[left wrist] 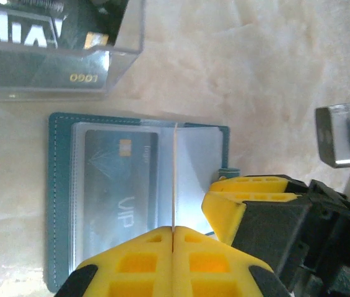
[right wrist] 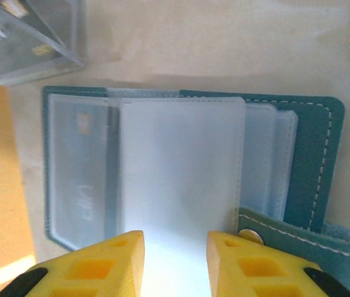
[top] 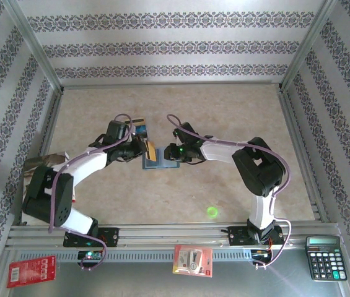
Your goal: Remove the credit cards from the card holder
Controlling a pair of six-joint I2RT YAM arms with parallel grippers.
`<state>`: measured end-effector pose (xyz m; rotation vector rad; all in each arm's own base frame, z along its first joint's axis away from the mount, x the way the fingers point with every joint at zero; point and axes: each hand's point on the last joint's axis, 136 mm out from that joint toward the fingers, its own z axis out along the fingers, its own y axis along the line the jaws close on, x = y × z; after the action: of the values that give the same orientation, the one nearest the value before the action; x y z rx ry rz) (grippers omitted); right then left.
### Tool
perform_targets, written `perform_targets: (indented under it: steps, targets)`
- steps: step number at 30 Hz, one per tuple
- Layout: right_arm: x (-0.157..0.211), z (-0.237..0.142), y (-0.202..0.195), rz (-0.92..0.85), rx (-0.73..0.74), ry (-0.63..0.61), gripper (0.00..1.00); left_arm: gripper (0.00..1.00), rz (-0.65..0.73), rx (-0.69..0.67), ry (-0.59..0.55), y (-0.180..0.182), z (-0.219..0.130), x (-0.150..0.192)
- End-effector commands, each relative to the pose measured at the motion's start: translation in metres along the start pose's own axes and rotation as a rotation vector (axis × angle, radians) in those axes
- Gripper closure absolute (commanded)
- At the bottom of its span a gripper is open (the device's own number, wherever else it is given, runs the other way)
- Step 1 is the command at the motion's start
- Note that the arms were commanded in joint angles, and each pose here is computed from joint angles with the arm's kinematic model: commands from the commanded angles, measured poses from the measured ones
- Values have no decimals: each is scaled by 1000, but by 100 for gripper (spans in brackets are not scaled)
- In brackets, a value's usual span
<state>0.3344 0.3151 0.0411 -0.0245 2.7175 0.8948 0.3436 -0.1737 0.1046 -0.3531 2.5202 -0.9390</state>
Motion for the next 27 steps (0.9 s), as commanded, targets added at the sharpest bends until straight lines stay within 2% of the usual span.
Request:
perform_targets:
  steps: [1, 8, 14, 20, 27]
  targets:
    - [-27, -36, 46, -24, -221, -99, 62, 100, 78, 19, -45, -18, -25, -11]
    - [-48, -88, 94, -66, -611, -131, 48, 100, 164, 245, -55, -75, -47, -20]
    - [-58, -99, 107, -34, -732, -106, 46, 100, 165, 364, -27, -103, -49, -25]
    - [-61, -106, 114, -14, -840, -89, 59, 100, 162, 375, -23, -106, -47, -29]
    - [-57, -111, 108, -3, -846, -98, 75, 100, 143, 336, -25, -98, -43, -32]
